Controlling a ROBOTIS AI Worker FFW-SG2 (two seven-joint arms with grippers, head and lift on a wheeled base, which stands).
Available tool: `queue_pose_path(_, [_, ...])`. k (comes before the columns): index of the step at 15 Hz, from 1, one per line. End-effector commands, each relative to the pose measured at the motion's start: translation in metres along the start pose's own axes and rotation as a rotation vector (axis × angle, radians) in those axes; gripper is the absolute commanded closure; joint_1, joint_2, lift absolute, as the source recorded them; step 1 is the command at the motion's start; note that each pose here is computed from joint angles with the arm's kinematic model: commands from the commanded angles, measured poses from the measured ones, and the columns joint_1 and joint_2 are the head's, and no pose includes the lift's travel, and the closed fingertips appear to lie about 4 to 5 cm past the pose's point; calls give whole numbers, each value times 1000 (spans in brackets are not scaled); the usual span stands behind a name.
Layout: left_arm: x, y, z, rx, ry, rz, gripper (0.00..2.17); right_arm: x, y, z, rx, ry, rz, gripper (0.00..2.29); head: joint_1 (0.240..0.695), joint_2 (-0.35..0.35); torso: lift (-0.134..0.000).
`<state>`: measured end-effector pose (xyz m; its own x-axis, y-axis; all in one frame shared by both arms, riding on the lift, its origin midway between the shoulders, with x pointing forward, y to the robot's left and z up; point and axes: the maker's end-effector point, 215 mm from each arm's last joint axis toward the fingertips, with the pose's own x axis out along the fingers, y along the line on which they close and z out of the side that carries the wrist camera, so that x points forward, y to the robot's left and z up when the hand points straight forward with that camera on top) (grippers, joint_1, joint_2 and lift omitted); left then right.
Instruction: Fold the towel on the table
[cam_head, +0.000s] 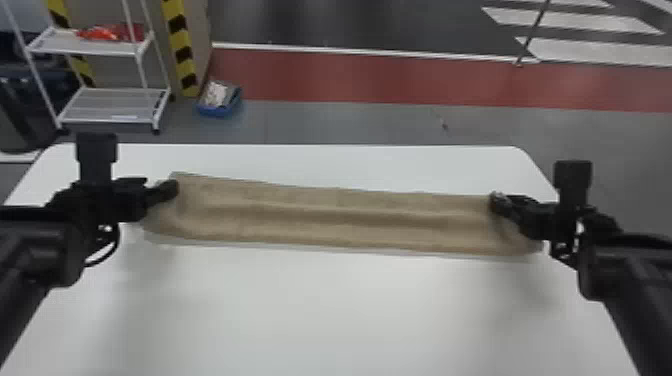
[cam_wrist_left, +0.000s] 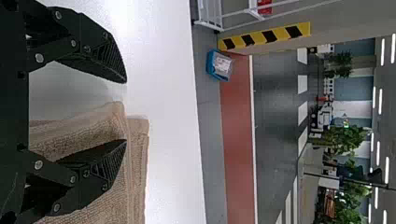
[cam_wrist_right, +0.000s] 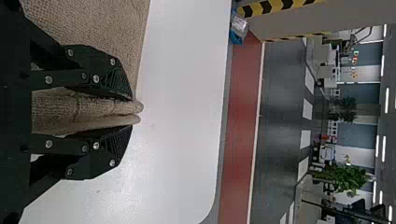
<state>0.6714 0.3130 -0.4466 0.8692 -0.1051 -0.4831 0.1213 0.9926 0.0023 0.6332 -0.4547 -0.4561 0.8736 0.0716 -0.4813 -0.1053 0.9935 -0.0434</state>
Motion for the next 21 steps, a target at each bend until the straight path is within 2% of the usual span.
queue_pose_path(1, [0,-1,-3,9,12,-2,518,0,0,0,-2,1,0,822,695,-117,-128])
queue_pose_path(2, [0,0,-4,11,15,-1,529,0,1,0,-4,0,3,822,695,-117,-128])
queue_pose_path(3, [0,-1,-5,10,20,-1,728,0,1,3,-5,-5,3,822,695,-118,-128])
queue_pose_path(4, [1,-2,-5,9,20,-2,836,0,2,3,-4,-5,3,822,695,-117,-128])
queue_pose_path(7, [0,-2,-7,-2,24,2,988,-1,1,2,-8,-6,2,822,695,-117,-128])
queue_pose_path(9, [-4,1,-13,-15,22,5,998,-2,0,-1,-7,-2,0,822,695,-117,-128])
queue_pose_path(14, [-28,-7,9,-17,-58,-4,998,-2,1,0,-10,-5,1,819,695,-120,-128])
queue_pose_path(15, [-33,-8,11,-21,-60,-6,998,-2,1,0,-11,-4,1,812,695,-122,-128])
queue_pose_path(17, [-40,-12,14,-28,-64,-18,998,-1,3,4,-15,-10,3,623,695,-123,-128])
queue_pose_path(21, [-46,-13,7,-37,-41,-33,998,-1,5,5,-21,-10,3,623,695,-124,-128])
